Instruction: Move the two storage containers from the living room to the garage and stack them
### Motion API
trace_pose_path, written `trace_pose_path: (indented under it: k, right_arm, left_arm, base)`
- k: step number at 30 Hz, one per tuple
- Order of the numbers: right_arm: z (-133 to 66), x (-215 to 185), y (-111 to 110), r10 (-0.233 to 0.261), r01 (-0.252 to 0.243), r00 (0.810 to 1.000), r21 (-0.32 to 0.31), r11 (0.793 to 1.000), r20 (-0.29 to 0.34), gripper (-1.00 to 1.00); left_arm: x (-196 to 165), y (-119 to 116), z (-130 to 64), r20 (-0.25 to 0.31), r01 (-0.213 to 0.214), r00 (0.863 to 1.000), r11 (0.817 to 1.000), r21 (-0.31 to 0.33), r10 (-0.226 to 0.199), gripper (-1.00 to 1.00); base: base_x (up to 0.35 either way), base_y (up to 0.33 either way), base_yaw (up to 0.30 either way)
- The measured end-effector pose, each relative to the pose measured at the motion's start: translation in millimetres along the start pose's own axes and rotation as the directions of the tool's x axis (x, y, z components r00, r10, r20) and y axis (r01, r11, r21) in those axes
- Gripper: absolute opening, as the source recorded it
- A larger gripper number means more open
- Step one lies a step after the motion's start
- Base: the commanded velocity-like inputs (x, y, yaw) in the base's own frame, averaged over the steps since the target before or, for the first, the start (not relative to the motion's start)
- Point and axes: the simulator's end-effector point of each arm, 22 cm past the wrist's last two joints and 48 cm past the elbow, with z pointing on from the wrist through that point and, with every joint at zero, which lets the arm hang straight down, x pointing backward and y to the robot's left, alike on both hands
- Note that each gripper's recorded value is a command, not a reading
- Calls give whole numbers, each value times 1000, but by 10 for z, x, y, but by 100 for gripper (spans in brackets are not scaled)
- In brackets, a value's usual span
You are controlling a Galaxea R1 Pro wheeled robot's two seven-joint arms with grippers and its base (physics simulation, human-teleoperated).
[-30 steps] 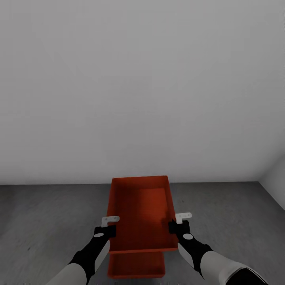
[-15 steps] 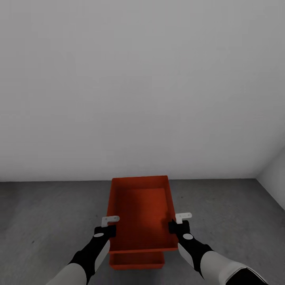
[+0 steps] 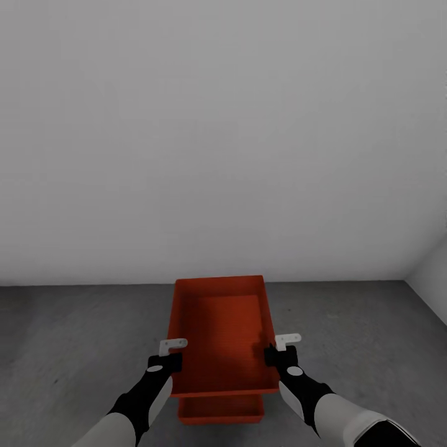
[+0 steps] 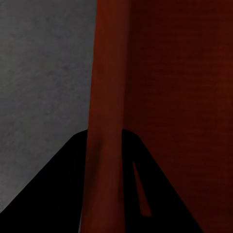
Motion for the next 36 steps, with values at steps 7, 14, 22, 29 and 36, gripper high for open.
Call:
trace_pose_path:
  k: [7, 14, 22, 29, 36]
  right_arm:
    - [0, -2, -2, 0, 0, 1000, 0, 1000, 1, -100]
    - [0, -3, 0, 0, 0, 1000, 0, 1000, 2, -100]
    - [0, -4, 0, 0, 0, 1000, 0, 1000, 2, -100]
    - [0, -3, -1, 1, -1, 1000, 0, 1000, 2, -100]
    - [0, -4, -1, 0, 0, 1000, 0, 1000, 2, -100]
  left_arm:
    - [-3, -2, 0, 1, 0, 1000, 1000, 0, 0, -100]
    - [-4, 0, 0, 2, 0, 1000, 1000, 0, 0, -100]
    - [-3, 0, 0, 2, 0, 1000, 1000, 0, 0, -100]
    - [-5, -1, 0, 2, 0, 1000, 1000, 0, 0, -100]
    - [-4, -1, 0, 2, 0, 1000, 1000, 0, 0, -100]
  base:
    - [0, 0, -190]
    - [0, 0, -99]
    - [0, 68, -7]
    - [0, 178, 0]
    - [0, 33, 0]
